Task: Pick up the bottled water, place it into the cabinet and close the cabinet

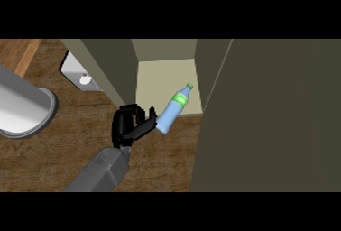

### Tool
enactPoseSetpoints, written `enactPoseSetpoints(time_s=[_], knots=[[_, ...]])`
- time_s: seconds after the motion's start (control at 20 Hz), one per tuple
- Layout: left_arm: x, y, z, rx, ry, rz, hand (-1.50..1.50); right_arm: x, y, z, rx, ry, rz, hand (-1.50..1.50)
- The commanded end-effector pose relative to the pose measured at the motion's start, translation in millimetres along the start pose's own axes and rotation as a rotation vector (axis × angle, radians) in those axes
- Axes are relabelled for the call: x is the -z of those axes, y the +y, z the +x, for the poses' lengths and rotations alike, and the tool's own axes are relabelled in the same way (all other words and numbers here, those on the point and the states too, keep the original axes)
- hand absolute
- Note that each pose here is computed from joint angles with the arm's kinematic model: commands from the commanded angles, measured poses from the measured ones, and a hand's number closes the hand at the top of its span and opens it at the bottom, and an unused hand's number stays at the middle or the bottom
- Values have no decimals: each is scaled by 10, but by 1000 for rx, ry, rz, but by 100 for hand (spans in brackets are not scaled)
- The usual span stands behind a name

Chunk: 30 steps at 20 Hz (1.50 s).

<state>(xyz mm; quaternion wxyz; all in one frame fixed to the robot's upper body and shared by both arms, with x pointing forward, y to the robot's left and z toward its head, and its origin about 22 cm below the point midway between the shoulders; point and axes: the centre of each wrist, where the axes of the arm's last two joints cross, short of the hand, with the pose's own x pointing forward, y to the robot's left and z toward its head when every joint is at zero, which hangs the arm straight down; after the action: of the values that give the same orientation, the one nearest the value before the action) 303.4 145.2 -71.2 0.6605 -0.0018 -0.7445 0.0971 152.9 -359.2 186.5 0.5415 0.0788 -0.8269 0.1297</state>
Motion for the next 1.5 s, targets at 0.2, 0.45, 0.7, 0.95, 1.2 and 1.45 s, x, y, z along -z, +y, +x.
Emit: enactPoseSetpoints(time_s=[0.2,0.45,0.7,0.95,1.2,1.45], knots=[[-23,-556,164,-275,-101,-261,150,-193,299,238,23,43,93,150],[-83,-141,264,-276,-110,-332,150,-310,378,276,10,23,86,150],[-428,74,258,-242,-72,-389,-150,-202,528,432,25,23,118,150],[-543,349,430,-305,-43,-422,-150,-109,661,392,-63,-10,165,150],[-881,797,489,-276,-65,-370,-150,-180,870,399,49,54,276,150],[-785,1303,743,-192,-124,-340,-150,-64,1041,421,131,21,339,150]])
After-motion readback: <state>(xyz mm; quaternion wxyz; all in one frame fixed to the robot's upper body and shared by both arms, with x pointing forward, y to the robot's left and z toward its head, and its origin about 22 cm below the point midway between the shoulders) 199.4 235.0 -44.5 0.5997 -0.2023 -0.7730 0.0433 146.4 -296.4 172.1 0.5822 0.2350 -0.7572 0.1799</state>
